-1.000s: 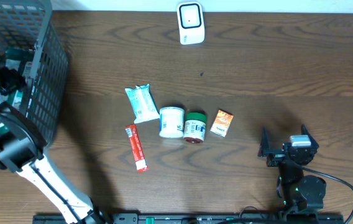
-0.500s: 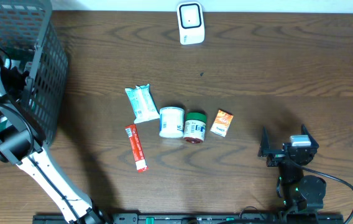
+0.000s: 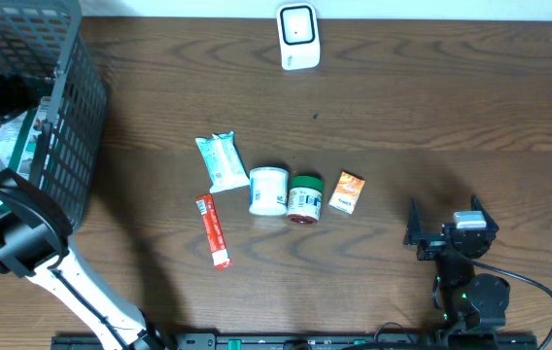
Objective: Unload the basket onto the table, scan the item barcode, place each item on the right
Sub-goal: 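Reach the left gripper into the basket and grasp the green glove bag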
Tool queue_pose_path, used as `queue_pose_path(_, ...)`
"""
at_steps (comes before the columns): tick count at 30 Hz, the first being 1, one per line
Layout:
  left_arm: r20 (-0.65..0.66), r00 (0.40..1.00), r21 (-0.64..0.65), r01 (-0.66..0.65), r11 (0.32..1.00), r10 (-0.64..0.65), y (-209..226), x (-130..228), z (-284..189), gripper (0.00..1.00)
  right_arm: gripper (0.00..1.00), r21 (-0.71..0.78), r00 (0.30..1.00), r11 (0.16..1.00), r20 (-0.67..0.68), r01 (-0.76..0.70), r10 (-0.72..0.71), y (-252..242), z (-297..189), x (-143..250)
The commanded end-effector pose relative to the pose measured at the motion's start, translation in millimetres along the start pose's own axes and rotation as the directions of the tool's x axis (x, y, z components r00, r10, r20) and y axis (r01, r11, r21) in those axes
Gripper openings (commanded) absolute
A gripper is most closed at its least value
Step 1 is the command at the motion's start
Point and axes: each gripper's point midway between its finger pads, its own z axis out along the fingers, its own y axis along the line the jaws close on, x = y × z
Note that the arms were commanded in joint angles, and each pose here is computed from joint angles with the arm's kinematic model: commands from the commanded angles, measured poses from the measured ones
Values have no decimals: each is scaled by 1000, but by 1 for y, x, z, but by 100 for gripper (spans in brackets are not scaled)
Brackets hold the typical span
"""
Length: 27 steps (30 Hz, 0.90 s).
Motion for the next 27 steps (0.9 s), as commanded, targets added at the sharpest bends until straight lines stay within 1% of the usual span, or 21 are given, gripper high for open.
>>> queue_pose_path(1, -59, 994, -92, -102, 991, 97, 24, 14, 28, 63, 99, 16, 1000, 1000, -5, 5, -5, -4, 0, 2)
queue_pose_path(2, -62, 994, -121, -98, 988, 91, 31, 16, 33, 46, 99, 16, 1000, 1000, -5, 5, -5, -4, 0, 2)
queue_pose_path(5, -73, 994, -152, -87, 985, 76, 44, 21, 44, 35, 99, 16, 1000, 1000, -5, 5, -5, -4, 0, 2)
queue_pose_path(6, -91, 994, -157, -75, 985, 61, 52, 30, 53, 29, 99, 16, 1000, 1000, -5, 5, -5, -4, 0, 2)
queue_pose_path(7, -99, 994, -162, -71, 984, 55, 56, 33, 57, 25, 99, 16, 1000, 1000, -5, 5, -5, -4, 0, 2)
queue_pose_path(10, -135, 991, -228, -55, 972, 25, 78, 48, 67, 22, 99, 16, 1000, 1000, -5, 5, -5, -4, 0, 2)
queue_pose_path(14, -155, 988, -261, -36, 965, -5, 96, 62, 79, 21, 99, 16, 1000, 1000, -5, 5, -5, -4, 0, 2)
queue_pose_path(18, -181, 983, -258, -34, 966, -14, 98, 73, 86, 21, 99, 16, 1000, 1000, -5, 5, -5, -4, 0, 2)
queue_pose_path(20, -178, 983, -251, 3, 968, -49, 94, 75, 87, 21, 99, 16, 1000, 1000, -5, 5, -5, -4, 0, 2)
queue_pose_path(23, -196, 979, -147, 20, 989, -49, 75, 79, 89, 20, 99, 16, 1000, 1000, -5, 5, -5, -4, 0, 2)
queue_pose_path(27, -218, 975, 41, 64, 997, -54, 41, 83, 90, 19, 99, 16, 1000, 1000, -5, 5, -5, -4, 0, 2)
